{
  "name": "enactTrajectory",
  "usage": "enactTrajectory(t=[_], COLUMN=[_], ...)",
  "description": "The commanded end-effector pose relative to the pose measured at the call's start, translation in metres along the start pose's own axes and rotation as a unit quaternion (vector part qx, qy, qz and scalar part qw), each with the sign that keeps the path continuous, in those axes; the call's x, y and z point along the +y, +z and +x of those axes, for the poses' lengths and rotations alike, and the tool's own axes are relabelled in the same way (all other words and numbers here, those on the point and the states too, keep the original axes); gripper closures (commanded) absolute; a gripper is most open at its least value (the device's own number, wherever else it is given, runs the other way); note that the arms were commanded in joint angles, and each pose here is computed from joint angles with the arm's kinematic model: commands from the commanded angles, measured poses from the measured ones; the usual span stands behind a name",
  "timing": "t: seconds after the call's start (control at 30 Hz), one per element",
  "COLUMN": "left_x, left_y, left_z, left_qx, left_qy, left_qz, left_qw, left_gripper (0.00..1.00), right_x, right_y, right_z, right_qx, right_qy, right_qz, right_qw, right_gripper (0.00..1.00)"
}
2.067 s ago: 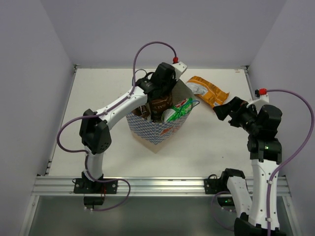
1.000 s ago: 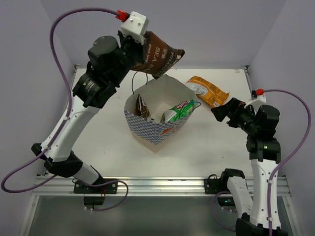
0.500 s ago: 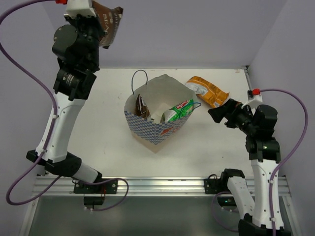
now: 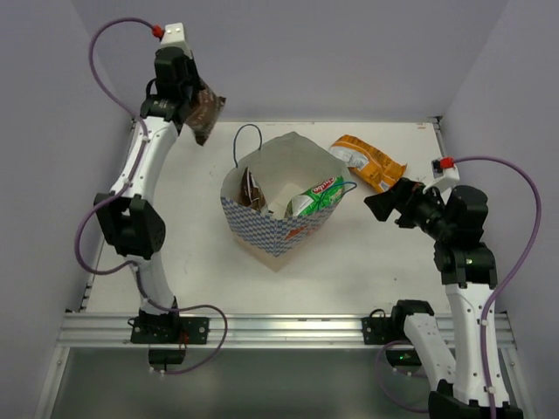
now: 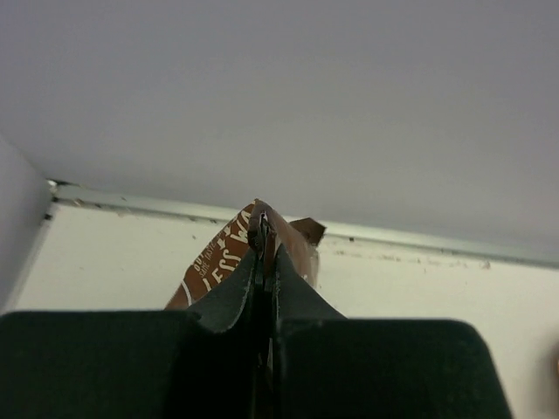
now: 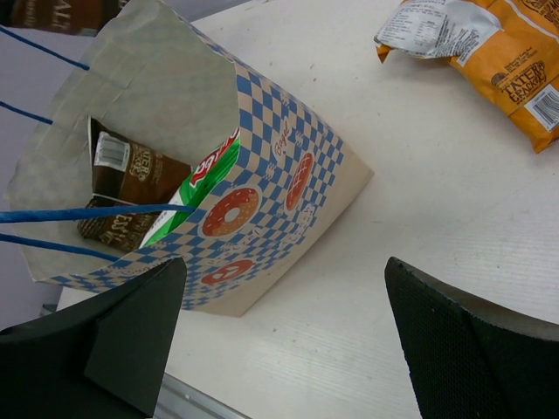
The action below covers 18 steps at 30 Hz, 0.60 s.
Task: Take the snacks out of the paper bag
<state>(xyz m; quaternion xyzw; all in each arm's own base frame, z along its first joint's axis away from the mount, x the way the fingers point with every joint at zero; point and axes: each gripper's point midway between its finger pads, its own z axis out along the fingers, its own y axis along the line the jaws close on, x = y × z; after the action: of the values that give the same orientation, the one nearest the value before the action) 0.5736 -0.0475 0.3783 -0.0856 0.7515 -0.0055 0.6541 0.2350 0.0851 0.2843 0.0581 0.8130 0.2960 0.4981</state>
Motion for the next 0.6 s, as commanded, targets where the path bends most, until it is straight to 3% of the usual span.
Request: enactTrajectory(t=[0.0, 0.07, 0.2, 0.23, 0.3, 0.33, 0.47, 0.5, 0.57], left_x=[-0.036, -0.045, -0.021, -0.015, 0.015, 0.017, 0.065, 0.074, 0.084], left_y=[0.004, 0.009, 0.022, 0.027, 0.034, 0.034, 0.038, 0.039, 0.036], left_z=[-0.030, -0.028, 0.009, 0.049, 0.075, 0.115, 0.193, 0.211, 0.238], left_qx=[-0.035, -0.036, -0.010, 0.032, 0.046, 0.085, 0.147, 0.164, 0.195], left_qy=[-0.063, -0.099, -0.147, -0.171, -0.208, -0.233, -0.249, -0.240, -0.229], left_qz=[0.082, 0.114, 0.097, 0.098, 0.079, 0.079, 0.032, 0.022, 0.006], left_qw=[0.994, 0.988, 0.984, 0.980, 0.974, 0.965, 0.957, 0.956, 0.954], left_gripper=[1.00, 1.00, 1.00, 1.00, 1.00, 1.00, 0.99, 0.96, 0.74], right_x=[-0.003, -0.005, -0.007, -0.008, -0.010, -0.011, -0.010, -0.010, -0.010], right_y=[0.002, 0.003, 0.005, 0.006, 0.007, 0.008, 0.010, 0.010, 0.010], right_z=[-0.001, 0.001, 0.002, 0.002, 0.004, 0.003, 0.004, 0.004, 0.004], right_qx=[-0.004, -0.001, 0.003, 0.005, 0.007, 0.008, 0.013, 0.013, 0.014], right_qy=[-0.017, -0.018, -0.017, -0.016, -0.015, -0.014, -0.012, -0.012, -0.012], right_qz=[0.002, 0.005, 0.010, 0.011, 0.012, 0.014, 0.011, 0.010, 0.010], right_qw=[1.000, 1.000, 1.000, 1.000, 1.000, 1.000, 1.000, 1.000, 1.000], right_gripper=[0.01, 0.01, 0.01, 0.01, 0.01, 0.01, 0.01, 0.01, 0.01])
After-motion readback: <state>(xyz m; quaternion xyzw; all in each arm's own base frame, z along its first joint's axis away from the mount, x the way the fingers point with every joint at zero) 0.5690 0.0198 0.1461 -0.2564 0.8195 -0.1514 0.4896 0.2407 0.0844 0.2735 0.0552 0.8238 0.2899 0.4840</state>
